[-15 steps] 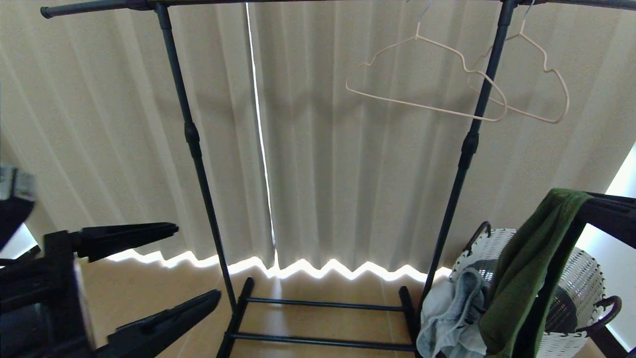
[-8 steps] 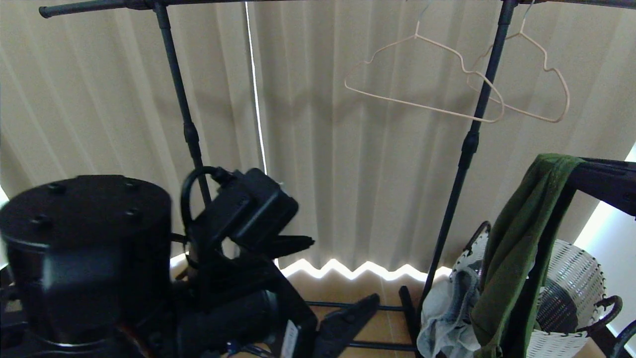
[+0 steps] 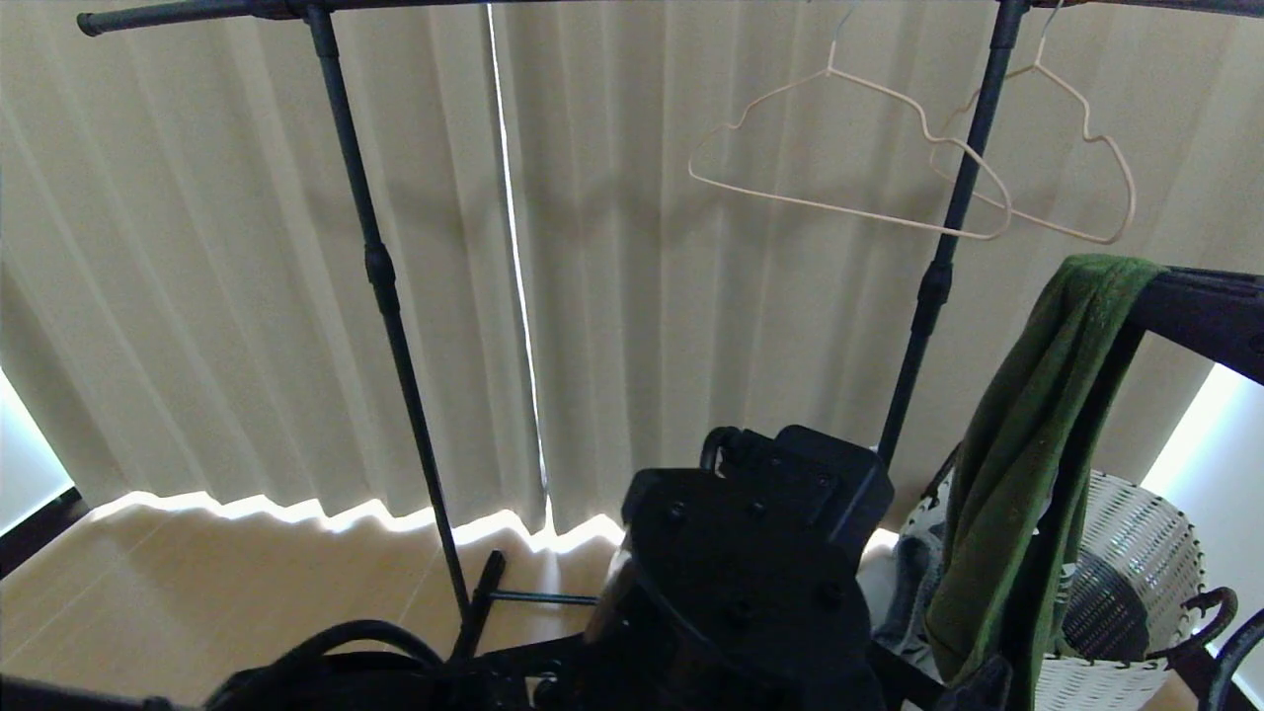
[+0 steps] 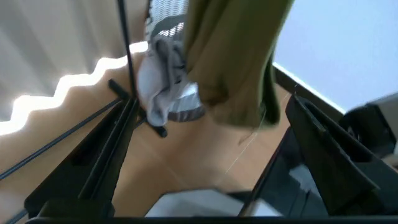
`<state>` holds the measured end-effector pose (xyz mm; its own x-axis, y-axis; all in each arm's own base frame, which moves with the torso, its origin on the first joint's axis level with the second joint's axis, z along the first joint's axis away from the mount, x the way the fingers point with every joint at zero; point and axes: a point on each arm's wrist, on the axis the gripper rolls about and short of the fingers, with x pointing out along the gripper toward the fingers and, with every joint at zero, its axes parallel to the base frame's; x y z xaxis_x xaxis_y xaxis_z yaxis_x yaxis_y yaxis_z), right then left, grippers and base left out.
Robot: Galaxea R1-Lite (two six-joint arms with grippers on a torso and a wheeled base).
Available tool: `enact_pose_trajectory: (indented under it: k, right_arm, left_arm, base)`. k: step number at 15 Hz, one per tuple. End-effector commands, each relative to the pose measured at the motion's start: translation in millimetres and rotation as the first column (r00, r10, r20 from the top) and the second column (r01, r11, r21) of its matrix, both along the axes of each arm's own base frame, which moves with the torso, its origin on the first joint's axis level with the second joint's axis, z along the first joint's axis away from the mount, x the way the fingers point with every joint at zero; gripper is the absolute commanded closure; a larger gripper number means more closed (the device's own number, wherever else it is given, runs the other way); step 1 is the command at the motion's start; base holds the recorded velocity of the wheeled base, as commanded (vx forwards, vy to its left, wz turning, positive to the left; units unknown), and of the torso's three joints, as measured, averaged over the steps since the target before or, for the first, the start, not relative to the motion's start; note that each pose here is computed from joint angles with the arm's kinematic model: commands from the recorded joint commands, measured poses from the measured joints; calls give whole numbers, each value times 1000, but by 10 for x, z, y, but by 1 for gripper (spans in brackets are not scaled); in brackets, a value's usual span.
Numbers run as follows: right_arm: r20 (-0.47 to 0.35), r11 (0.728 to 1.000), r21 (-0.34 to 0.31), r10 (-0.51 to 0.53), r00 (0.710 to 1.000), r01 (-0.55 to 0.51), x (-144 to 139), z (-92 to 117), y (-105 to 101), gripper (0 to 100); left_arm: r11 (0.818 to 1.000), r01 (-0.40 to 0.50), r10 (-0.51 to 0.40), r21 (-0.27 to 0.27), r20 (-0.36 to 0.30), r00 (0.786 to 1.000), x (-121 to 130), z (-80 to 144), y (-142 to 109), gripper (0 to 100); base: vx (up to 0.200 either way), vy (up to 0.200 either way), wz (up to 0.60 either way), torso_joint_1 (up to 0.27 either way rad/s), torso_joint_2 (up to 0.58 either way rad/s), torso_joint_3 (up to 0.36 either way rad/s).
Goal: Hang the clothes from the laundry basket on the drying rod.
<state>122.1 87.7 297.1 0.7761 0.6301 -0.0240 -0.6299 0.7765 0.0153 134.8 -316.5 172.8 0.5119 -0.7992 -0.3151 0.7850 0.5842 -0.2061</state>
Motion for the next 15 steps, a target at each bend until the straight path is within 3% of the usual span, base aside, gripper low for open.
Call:
enact_pose_trajectory:
  k: [1,5,11,13,14,15]
  right_arm:
    - [4,1000,3,5,1000,-5,-5,15,4,100]
    - [7,1000,5,5,1000,-5,-16,17,-3,100]
    - [17,1000,12,5,1000,-5,-57,32,-32,100]
    - [18,1000,11,5,1000,-5,-60,29,-34,100]
    - [19,1000,12,4,1000,-4,-63,32,-37,100]
    - [19,1000,12,4,1000,-4,-77,26,-47,100]
  left_arm:
    - [1000,-4,4,25,-10,1000,72,-203,-205,0]
    - [998,-66,65,19,7,998,207,-282,-407,0]
    - [987,-106,106,122,9,994,240,-500,-329,0]
    - [986,-103,102,130,11,995,230,-513,-319,0]
    - [986,-104,103,128,13,995,236,-508,-319,100]
    - [986,-111,109,125,29,994,233,-486,-321,100]
  base:
    - [0,0,0,0,0,0]
    - [0,0,0,0,0,0]
    - [0,0,0,0,0,0]
    - [0,0,0,0,0,0]
    - [0,0,0,0,0,0]
    - [0,0,0,0,0,0]
